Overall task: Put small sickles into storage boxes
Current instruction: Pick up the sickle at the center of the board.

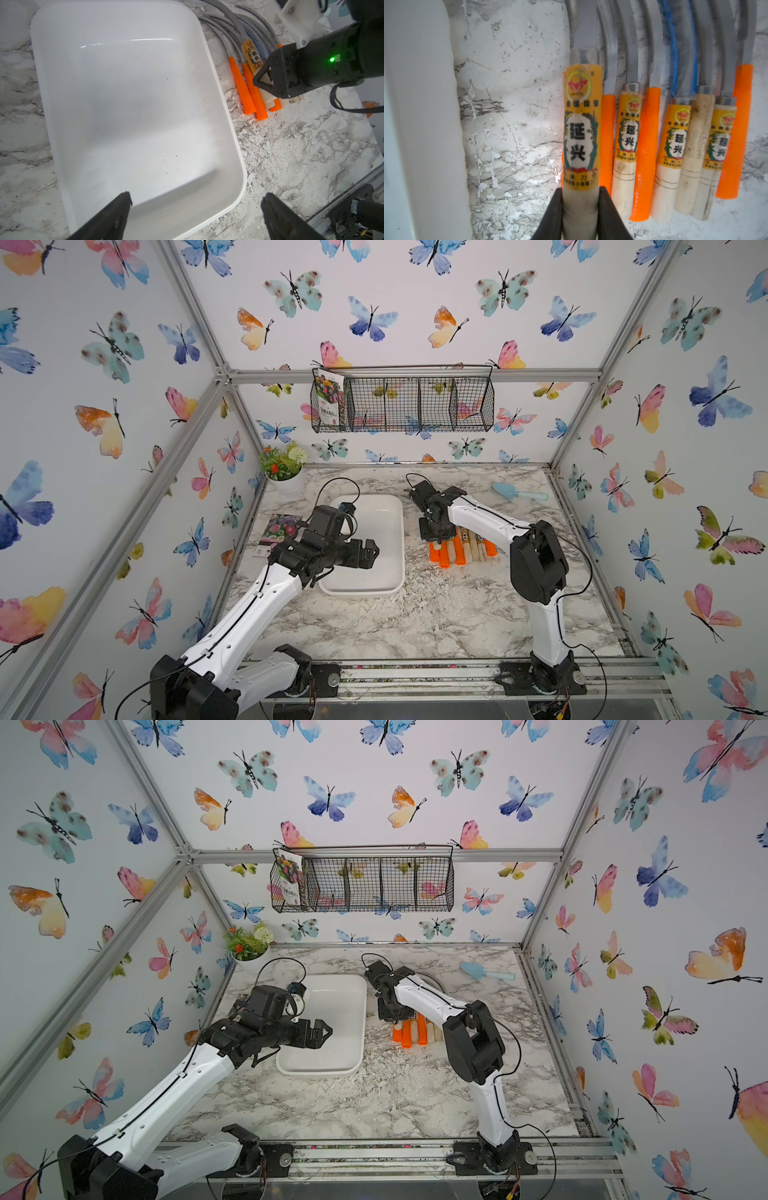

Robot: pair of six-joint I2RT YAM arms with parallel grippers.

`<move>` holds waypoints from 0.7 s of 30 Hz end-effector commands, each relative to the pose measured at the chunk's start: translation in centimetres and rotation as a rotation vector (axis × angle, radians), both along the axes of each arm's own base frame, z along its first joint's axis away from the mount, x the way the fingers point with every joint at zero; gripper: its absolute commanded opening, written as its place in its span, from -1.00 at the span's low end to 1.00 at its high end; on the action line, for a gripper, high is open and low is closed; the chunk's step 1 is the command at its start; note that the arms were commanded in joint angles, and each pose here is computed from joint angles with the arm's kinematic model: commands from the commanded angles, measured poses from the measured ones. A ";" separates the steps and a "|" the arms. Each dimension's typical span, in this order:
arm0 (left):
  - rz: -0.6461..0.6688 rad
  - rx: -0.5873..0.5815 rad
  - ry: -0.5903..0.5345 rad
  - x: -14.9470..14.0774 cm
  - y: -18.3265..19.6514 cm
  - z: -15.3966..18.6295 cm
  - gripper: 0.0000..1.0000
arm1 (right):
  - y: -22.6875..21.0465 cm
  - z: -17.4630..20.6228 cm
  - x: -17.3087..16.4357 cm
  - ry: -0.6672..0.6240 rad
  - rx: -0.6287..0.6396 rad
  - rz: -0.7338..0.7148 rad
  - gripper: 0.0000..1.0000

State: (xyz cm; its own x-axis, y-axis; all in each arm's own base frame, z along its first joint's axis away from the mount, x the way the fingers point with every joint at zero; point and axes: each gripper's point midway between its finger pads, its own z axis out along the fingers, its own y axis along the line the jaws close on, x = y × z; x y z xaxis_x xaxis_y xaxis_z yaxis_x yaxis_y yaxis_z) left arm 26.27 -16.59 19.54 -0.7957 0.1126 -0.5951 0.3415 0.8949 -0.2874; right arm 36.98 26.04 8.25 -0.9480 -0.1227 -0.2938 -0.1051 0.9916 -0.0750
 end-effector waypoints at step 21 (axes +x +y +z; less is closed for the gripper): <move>0.029 -0.045 -0.038 -1.6 0.8 3.2 0.97 | 1.6 7.5 -2.2 -0.025 0.285 -0.111 -0.98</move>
State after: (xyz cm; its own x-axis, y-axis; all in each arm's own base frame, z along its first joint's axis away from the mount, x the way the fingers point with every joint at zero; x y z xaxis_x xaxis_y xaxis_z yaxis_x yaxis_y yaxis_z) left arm 25.15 -16.01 21.26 -0.7862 0.0848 -0.6121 0.3330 0.8925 -0.3041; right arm 35.54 27.40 14.61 -0.9429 0.0319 -0.3314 -0.0198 0.9883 0.1513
